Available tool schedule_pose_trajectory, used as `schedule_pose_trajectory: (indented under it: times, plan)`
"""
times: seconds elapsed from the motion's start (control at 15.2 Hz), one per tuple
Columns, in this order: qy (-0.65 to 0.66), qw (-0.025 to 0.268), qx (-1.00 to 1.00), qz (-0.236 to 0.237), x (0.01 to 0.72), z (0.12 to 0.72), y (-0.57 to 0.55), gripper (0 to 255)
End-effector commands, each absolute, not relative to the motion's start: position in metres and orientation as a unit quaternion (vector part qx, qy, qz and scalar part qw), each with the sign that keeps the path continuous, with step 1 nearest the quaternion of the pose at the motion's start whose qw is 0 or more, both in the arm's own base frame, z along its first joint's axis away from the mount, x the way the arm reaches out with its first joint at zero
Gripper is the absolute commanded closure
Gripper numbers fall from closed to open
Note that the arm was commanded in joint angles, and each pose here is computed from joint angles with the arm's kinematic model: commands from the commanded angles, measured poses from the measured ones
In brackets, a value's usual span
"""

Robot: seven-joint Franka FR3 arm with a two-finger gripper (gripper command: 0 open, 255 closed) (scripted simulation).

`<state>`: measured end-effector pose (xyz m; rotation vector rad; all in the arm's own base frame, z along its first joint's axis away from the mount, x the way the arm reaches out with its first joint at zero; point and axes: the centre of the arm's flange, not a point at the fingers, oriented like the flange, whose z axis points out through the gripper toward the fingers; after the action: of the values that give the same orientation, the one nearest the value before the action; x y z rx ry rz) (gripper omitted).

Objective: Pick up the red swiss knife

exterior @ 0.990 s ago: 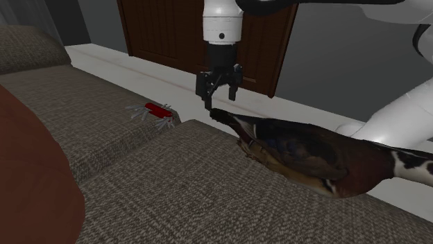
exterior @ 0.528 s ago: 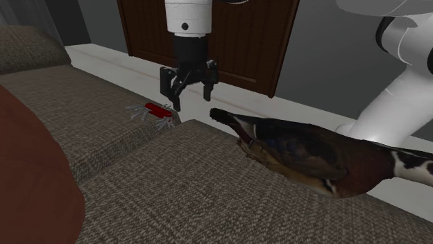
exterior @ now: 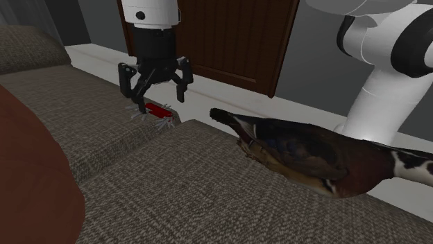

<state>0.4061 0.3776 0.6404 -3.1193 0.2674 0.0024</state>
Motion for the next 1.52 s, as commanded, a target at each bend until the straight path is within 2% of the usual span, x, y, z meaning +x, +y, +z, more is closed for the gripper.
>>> schedule_pose_trajectory:
  times: [0.0,0.4,0.46,1.06,1.45]
  plan:
    - [0.086,0.006,-0.996,0.000,0.407,0.631,0.379,0]
    - [0.086,0.006,-0.996,0.000,0.407,0.607,0.379,0]
    - [0.086,0.006,-0.996,0.000,0.408,0.607,0.379,255]
    - [0.086,0.006,-0.996,0.000,0.407,0.607,0.379,255]
    - [0.086,0.006,-0.996,0.000,0.407,0.639,0.379,255]
